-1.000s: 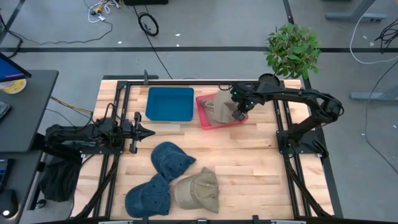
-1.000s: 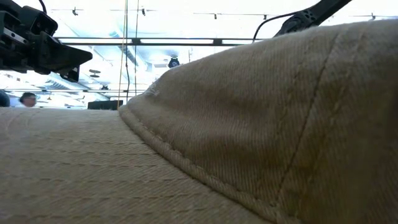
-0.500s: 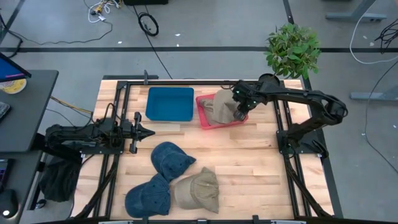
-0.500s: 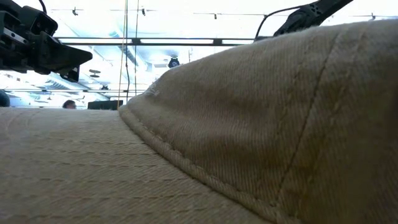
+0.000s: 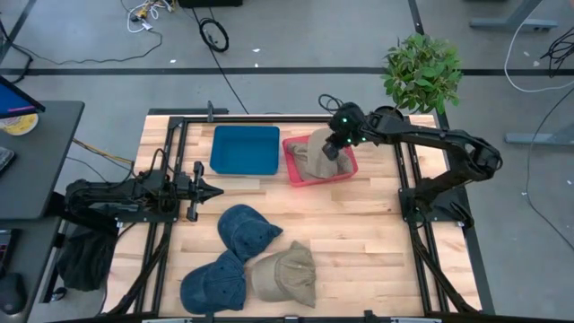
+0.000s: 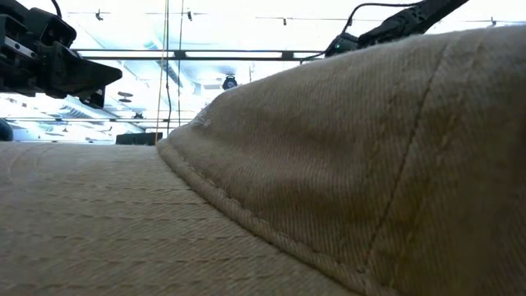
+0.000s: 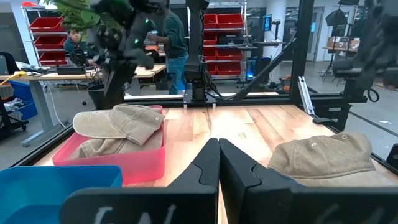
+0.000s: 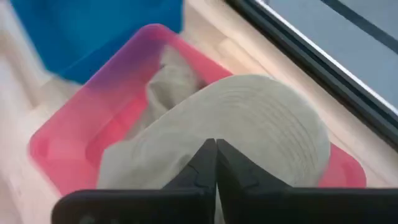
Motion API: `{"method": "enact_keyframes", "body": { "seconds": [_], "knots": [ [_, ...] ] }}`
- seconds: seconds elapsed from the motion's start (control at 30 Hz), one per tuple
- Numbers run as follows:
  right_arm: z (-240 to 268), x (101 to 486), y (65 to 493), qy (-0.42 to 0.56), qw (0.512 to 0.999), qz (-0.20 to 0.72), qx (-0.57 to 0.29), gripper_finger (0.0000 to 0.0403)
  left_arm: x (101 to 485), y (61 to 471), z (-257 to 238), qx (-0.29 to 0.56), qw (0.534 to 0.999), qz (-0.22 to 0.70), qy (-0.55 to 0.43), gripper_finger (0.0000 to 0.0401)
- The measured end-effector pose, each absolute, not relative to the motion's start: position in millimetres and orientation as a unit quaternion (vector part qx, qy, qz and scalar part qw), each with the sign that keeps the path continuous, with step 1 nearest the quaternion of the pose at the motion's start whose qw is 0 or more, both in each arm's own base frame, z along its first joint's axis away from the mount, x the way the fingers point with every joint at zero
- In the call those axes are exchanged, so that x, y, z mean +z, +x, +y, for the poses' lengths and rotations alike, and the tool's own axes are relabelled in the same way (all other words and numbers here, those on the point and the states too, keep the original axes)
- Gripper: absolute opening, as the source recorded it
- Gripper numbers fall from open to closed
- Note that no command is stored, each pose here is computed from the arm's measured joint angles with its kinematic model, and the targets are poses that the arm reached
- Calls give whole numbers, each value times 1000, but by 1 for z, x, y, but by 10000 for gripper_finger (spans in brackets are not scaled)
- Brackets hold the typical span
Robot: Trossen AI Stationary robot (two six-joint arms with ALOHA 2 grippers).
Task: Pick & Place hat
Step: Put the top brown cap into the pink bin
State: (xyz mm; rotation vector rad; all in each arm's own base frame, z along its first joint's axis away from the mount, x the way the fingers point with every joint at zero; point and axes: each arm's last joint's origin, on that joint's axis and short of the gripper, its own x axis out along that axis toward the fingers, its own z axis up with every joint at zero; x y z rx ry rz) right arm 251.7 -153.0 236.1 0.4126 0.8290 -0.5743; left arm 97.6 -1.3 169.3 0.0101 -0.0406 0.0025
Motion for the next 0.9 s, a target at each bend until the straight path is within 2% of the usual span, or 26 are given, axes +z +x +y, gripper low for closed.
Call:
{"method": "enact_keyframes", "body": {
  "seconds": [0.3,0.43,0.57,0.9],
  "knots": [
    [-173,172,270,247,805,472,-261,2,169,98,-1,1,1000,-20,5,3],
    [-175,156,271,269,781,497,-266,1,169,98,-1,1,1000,-20,5,3],
    [-175,157,270,266,782,497,-268,1,169,98,-1,1,1000,-20,5,3],
    [-167,206,253,227,823,445,-269,0,169,98,-1,1,1000,-20,5,3]
  ]
}}
